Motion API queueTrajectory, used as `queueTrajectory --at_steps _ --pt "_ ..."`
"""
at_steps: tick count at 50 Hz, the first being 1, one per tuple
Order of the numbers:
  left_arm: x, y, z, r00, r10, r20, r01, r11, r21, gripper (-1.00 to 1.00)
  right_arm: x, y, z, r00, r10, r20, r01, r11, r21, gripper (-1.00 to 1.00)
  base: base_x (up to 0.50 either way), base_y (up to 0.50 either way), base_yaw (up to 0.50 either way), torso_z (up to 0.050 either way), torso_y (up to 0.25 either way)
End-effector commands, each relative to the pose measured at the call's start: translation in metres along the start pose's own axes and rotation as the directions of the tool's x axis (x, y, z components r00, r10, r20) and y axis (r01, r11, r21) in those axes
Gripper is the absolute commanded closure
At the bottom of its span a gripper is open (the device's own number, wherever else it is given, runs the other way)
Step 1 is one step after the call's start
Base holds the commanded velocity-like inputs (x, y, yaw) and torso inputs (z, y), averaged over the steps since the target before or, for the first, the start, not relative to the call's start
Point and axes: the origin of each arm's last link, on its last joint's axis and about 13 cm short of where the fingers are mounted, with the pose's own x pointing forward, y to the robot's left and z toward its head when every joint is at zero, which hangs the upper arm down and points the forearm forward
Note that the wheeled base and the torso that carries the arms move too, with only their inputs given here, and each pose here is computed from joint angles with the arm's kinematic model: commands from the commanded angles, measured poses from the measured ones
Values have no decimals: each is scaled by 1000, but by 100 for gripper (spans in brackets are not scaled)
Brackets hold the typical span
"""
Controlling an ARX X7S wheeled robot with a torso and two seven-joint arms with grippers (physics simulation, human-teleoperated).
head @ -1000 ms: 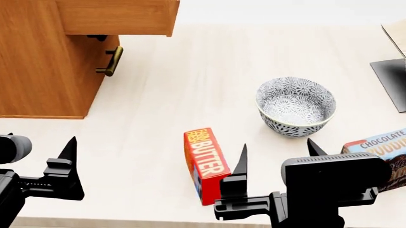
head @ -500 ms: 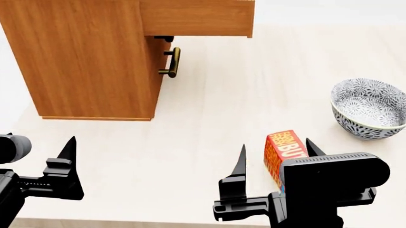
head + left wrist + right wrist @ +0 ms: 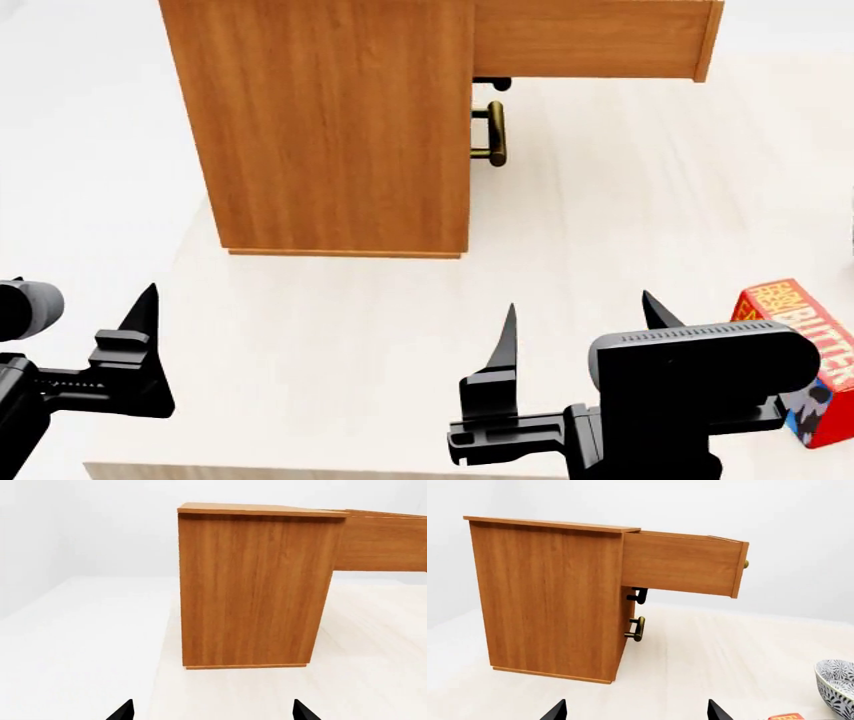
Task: Close the top drawer of the cabinet.
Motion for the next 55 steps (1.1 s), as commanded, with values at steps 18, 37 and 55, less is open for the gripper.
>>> queueTrajectory --at_steps 18,37,55 --pt "0 0 -2 1000 1 -5 -1 1000 0 -100 -1 1 -3 1000 7 -8 -7 1000 15 -100 6 361 0 0 0" --pt "0 0 -4 1000 -1 -9 1 1000 0 -100 -1 1 -4 1000 8 -8 -8 999 52 -100 5 0 0 0 0" --pt "1 0 -4 1000 2 -7 -2 1000 0 -100 0 -1 -2 1000 -2 3 2 997 76 -100 468 0 0 0 0"
